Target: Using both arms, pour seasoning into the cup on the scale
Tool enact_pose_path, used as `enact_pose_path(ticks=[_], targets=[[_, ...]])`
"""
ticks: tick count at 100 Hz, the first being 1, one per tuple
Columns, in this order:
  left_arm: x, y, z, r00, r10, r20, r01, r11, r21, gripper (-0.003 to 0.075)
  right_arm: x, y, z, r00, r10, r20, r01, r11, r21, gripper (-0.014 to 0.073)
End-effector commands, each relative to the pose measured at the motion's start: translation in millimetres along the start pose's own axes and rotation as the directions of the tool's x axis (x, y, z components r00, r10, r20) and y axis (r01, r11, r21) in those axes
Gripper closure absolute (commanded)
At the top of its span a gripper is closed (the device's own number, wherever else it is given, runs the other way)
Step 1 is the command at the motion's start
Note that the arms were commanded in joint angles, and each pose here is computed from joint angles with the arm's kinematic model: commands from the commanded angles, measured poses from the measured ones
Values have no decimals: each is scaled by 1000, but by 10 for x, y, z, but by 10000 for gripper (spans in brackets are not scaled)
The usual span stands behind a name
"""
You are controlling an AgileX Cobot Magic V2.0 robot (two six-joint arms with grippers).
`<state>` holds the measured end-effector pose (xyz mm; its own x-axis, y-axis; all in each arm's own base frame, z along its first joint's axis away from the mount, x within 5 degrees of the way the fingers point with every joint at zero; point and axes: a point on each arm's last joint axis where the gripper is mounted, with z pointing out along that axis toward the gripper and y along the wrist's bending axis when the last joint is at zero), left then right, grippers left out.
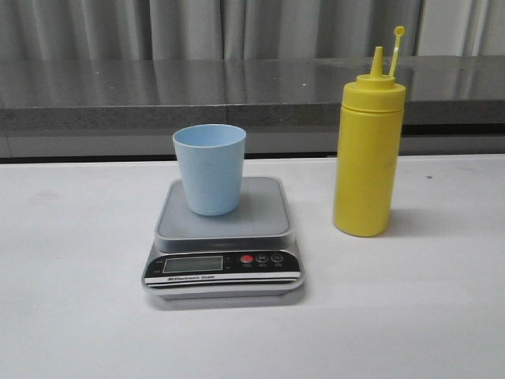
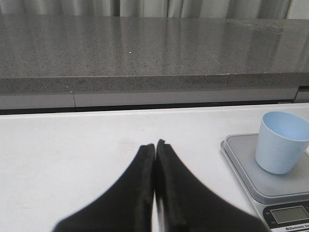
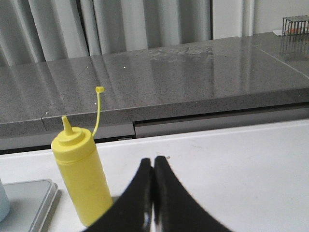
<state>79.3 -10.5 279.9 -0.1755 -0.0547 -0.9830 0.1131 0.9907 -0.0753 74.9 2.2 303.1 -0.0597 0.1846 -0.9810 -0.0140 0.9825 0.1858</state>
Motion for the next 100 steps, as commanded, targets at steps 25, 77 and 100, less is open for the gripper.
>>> enact_pose_path(ticks=[25,77,100], targets=[[-144,-1,-16,996,0,87,0,1000,-5,740,-604,83,708,1000,-12,-24,13,1000,19,662],[-144,-1,-16,996,0,87,0,1000,-5,740,-91,129,1548,971,-53,-233,51,999,-15,662],[-144,-1,-16,996,0,87,0,1000,-5,740,83,361,1649,954,-119,-276,88,988,-124,659]])
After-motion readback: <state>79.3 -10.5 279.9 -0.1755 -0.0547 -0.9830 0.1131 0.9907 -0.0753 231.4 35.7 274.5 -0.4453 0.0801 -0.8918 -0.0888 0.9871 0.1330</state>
